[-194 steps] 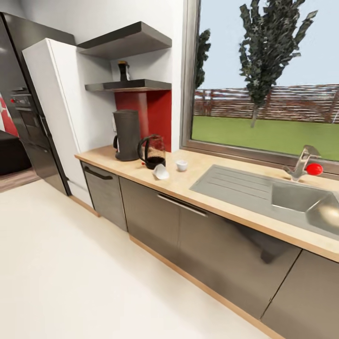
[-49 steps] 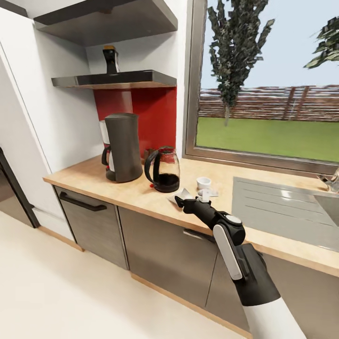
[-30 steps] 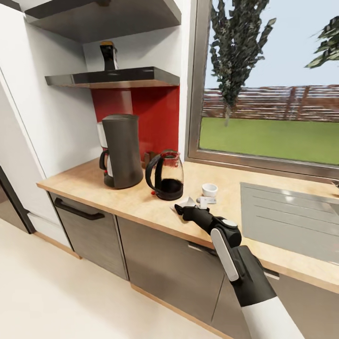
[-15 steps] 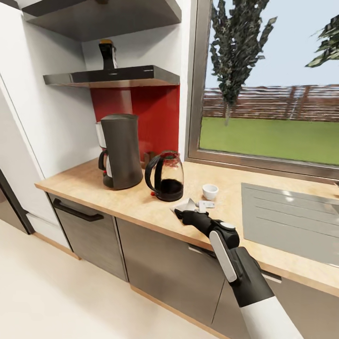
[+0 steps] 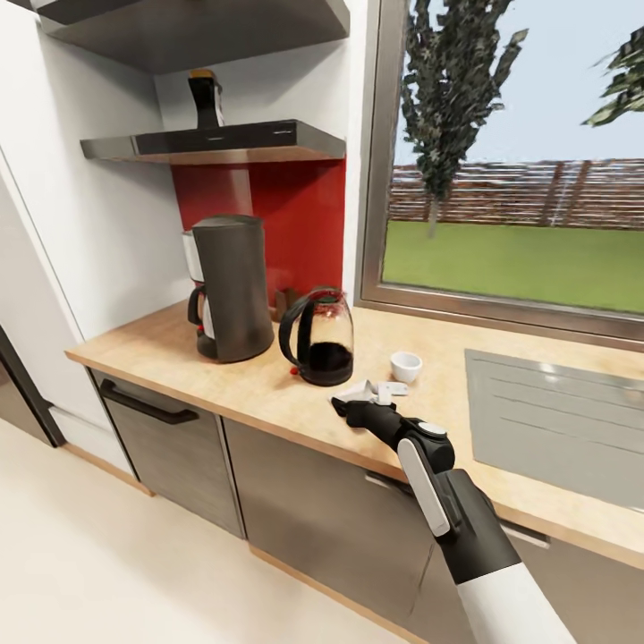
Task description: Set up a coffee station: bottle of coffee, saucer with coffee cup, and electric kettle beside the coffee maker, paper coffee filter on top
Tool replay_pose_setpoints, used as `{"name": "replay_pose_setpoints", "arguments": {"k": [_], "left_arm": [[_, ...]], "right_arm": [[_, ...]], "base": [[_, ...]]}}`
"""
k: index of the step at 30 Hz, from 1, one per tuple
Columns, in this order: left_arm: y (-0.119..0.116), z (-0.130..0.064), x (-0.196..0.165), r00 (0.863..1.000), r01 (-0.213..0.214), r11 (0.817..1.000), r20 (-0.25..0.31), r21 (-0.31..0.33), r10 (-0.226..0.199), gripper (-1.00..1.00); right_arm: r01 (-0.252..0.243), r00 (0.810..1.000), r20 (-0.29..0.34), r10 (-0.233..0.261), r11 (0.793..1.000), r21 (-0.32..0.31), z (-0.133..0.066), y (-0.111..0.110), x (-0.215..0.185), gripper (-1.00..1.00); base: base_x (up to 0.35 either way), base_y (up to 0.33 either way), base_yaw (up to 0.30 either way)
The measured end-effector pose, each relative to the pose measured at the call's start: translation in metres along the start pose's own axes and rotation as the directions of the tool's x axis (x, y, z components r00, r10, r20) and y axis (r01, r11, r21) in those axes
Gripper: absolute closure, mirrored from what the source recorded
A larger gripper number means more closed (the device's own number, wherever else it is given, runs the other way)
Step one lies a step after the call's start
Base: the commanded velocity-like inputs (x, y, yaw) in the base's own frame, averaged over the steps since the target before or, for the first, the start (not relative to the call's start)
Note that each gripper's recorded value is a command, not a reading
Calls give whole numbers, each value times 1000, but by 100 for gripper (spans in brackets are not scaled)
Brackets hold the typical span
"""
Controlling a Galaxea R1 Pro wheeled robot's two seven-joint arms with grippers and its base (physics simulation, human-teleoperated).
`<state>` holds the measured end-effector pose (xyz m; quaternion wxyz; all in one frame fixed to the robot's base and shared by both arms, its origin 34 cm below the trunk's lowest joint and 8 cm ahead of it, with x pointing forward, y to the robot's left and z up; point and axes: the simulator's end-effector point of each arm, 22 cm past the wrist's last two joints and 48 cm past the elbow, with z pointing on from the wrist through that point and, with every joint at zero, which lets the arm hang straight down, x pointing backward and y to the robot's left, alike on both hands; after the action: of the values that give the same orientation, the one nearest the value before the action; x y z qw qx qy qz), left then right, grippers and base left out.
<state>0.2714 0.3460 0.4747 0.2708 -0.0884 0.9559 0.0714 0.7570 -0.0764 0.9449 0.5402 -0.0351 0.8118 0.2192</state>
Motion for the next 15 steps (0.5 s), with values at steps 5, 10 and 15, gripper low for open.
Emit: {"name": "replay_pose_setpoints", "arguments": {"k": [5,10,15], "left_arm": [[0,0,0,1000,0,1000,0,0,0,-100],[0,0,0,1000,0,1000,0,0,0,-100],[0,0,0,1000,-1,1000,-1,0,1,-100]], "right_arm": [[0,1000,0,0,1000,0,0,0,0,-100],[-1,1000,0,1,1000,0,0,0,0,-100],[-2,1000,-6,2,1000,2,1,-1,3,-100]], "base": [[19,15,0],[53,32,0],[62,43,0]]}}
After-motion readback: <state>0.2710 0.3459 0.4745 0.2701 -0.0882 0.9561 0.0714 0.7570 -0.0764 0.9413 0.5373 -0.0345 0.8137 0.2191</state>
